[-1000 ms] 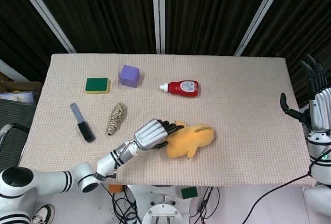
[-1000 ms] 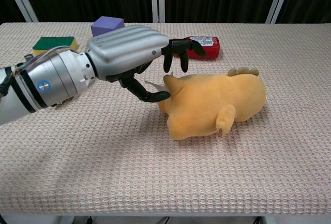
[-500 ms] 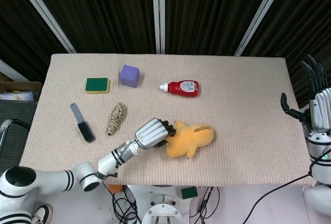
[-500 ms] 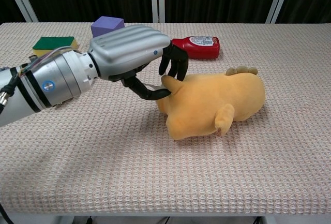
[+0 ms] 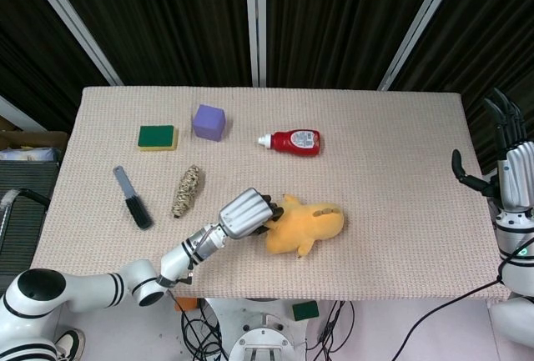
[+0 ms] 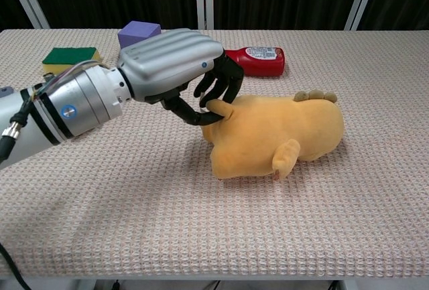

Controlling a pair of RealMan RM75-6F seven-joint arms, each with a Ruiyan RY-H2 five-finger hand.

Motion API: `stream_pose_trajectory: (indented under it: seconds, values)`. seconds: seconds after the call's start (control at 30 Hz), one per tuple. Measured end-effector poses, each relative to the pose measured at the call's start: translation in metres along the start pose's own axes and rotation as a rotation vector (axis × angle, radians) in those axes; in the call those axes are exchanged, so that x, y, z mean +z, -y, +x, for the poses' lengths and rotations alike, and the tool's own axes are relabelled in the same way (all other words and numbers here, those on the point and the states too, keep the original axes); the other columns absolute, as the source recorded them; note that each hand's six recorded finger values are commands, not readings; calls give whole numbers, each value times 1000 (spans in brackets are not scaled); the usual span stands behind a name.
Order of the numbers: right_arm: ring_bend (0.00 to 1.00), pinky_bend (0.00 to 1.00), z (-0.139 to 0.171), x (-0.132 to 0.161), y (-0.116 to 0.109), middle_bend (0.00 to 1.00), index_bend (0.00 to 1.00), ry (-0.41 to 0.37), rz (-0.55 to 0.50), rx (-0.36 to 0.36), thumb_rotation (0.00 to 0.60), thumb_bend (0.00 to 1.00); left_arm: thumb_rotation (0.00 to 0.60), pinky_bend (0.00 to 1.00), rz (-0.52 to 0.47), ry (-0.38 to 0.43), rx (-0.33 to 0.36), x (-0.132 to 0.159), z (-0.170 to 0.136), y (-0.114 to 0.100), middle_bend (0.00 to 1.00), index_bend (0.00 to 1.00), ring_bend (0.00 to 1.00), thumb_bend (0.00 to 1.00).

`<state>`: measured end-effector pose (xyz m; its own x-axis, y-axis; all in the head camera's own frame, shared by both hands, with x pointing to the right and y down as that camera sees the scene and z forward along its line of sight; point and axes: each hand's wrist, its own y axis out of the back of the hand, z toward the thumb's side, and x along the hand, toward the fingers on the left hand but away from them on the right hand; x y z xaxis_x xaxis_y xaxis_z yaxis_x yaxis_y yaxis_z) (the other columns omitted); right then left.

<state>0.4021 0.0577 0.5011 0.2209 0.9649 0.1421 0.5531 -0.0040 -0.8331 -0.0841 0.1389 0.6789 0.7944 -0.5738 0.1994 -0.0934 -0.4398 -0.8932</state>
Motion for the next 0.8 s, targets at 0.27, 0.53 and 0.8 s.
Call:
stream_pose_trajectory:
  seconds: [0.27,0.53,0.8]
  values:
    - [0,0,1,0,-3,0,0,2,4,-5,600,464,600,594,-17,-1,-13,-3,-3,1,428,194,371,167]
    - [0,0,4,2,0,0,0,-4,21,44,600,434,600,302,14,-67,48,-24,-15,-21,154,55,118,66]
    - [0,0,27,2,-5,0,0,30,149,105,600,429,600,236,94,-305,93,-83,-82,-69,89,66,70,64]
